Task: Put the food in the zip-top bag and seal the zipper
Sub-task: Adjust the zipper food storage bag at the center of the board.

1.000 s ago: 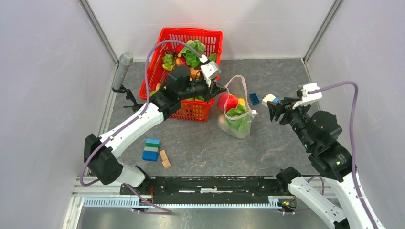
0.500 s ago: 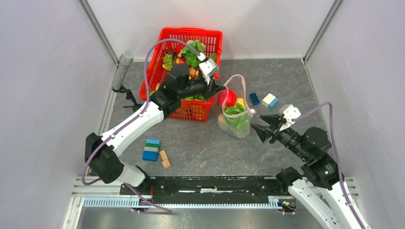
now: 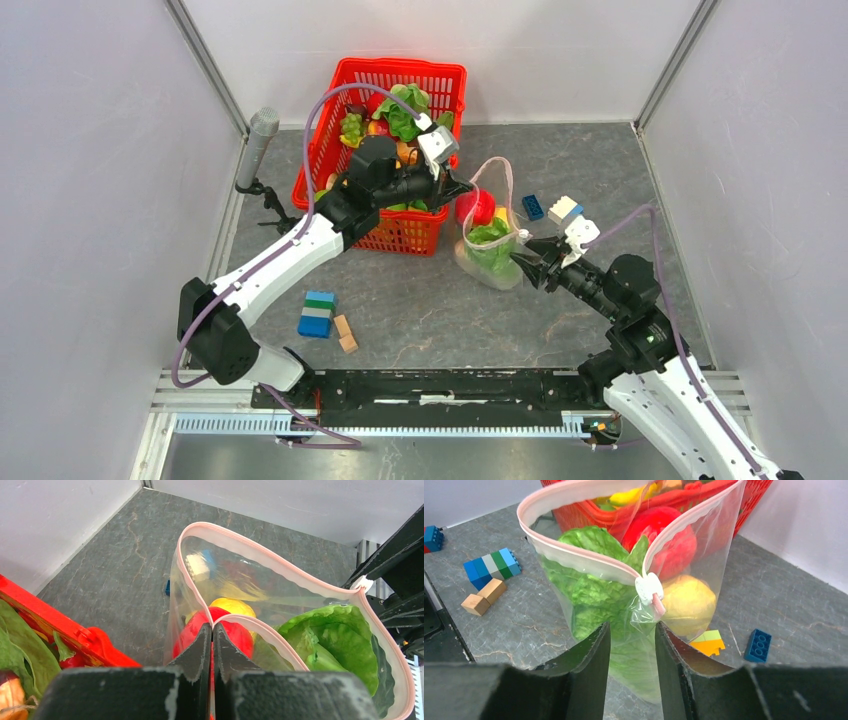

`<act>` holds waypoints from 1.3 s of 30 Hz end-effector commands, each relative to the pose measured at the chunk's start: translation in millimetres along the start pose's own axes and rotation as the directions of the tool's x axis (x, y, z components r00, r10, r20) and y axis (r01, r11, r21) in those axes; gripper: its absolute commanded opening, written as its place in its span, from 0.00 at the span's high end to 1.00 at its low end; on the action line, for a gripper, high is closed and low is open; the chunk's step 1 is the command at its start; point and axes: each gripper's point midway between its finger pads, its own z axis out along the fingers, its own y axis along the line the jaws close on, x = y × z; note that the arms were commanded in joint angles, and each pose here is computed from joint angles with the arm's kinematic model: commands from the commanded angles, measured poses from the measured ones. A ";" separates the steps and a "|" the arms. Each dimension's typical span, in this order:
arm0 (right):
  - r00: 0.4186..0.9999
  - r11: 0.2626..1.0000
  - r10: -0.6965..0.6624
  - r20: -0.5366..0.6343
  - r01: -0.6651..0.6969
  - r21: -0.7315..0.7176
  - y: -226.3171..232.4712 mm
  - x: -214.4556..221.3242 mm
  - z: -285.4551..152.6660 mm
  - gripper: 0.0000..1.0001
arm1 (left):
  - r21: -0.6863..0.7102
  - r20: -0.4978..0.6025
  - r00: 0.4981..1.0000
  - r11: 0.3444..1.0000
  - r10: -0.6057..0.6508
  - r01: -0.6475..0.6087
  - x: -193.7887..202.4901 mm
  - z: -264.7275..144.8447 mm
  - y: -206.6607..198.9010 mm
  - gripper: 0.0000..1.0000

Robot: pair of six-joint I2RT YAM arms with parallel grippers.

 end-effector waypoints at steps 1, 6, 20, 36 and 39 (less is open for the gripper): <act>0.991 0.997 -0.069 0.113 0.071 -0.012 0.7 -30.9 0.6 0.58 | 0.026 0.048 0.999 1.000 0.002 -0.003 -14.9 -4.0 -6.0 0.98; 0.988 0.996 -0.076 0.136 0.081 -0.033 4.8 -37.5 0.0 0.65 | 0.031 0.047 0.999 1.000 0.000 -0.002 -14.8 -4.5 -7.3 0.98; 0.988 0.997 -0.068 0.138 0.072 -0.024 2.6 -35.8 2.8 0.63 | 0.036 0.048 0.999 0.999 -0.004 0.002 -14.7 -7.7 -10.1 0.98; 0.982 0.987 -0.115 0.151 0.131 -0.096 12.5 -40.2 8.1 0.84 | 0.054 0.047 0.999 0.999 -0.013 0.010 -14.0 -7.0 -13.0 0.98; 0.982 0.989 -0.112 0.150 0.125 -0.083 10.6 -39.6 7.7 1.00 | 0.054 0.044 0.999 0.998 -0.016 0.013 -12.8 -6.1 -12.6 0.98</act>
